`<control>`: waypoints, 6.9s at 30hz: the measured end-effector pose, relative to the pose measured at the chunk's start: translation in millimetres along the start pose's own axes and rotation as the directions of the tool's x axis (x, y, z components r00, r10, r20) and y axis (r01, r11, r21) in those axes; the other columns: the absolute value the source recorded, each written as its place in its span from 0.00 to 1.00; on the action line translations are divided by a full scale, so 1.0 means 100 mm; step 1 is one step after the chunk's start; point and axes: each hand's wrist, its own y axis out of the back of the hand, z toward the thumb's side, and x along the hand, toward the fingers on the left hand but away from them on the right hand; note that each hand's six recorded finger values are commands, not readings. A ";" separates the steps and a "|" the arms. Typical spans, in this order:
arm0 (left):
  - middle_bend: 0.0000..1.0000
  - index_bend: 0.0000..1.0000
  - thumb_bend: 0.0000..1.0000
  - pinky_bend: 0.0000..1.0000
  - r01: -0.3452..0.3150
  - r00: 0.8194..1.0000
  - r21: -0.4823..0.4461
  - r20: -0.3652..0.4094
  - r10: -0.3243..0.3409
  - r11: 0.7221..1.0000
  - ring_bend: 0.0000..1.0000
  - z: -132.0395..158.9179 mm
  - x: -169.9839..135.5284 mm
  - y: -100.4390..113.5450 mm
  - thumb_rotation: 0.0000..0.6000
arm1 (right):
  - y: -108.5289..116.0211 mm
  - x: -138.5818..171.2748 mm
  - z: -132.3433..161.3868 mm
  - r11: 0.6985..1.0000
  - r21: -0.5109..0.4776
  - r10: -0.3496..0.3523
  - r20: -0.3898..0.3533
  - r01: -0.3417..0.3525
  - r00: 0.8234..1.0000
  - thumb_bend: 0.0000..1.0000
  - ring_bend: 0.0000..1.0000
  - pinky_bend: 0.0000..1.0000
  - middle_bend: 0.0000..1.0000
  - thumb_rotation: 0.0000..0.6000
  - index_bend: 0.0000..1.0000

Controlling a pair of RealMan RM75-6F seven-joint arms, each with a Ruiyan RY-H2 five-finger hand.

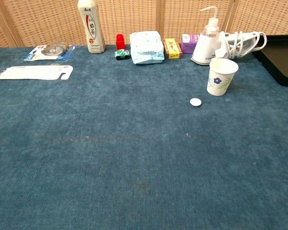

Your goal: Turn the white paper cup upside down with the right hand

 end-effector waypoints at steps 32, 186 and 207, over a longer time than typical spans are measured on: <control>0.40 0.37 0.20 0.20 0.005 0.999 0.005 0.048 -0.005 1.000 0.27 0.16 0.12 -0.02 1.00 | 0.10 -0.91 0.72 0.985 -0.135 0.081 -0.157 -0.103 0.984 0.28 0.29 0.27 0.27 0.64 0.21; 0.40 0.37 0.20 0.20 0.049 0.999 0.000 0.015 -0.049 0.999 0.27 -0.08 0.11 -0.17 1.00 | -0.84 -1.83 1.56 0.958 0.256 0.201 -0.268 -0.131 0.942 0.23 0.27 0.18 0.30 0.65 0.38; 0.40 0.37 0.20 0.20 0.066 0.998 0.003 0.001 -0.066 0.998 0.27 -0.13 0.10 -0.21 1.00 | -1.03 -1.98 1.75 0.838 0.546 0.228 -0.346 -0.002 0.910 0.23 0.27 0.17 0.30 0.64 0.38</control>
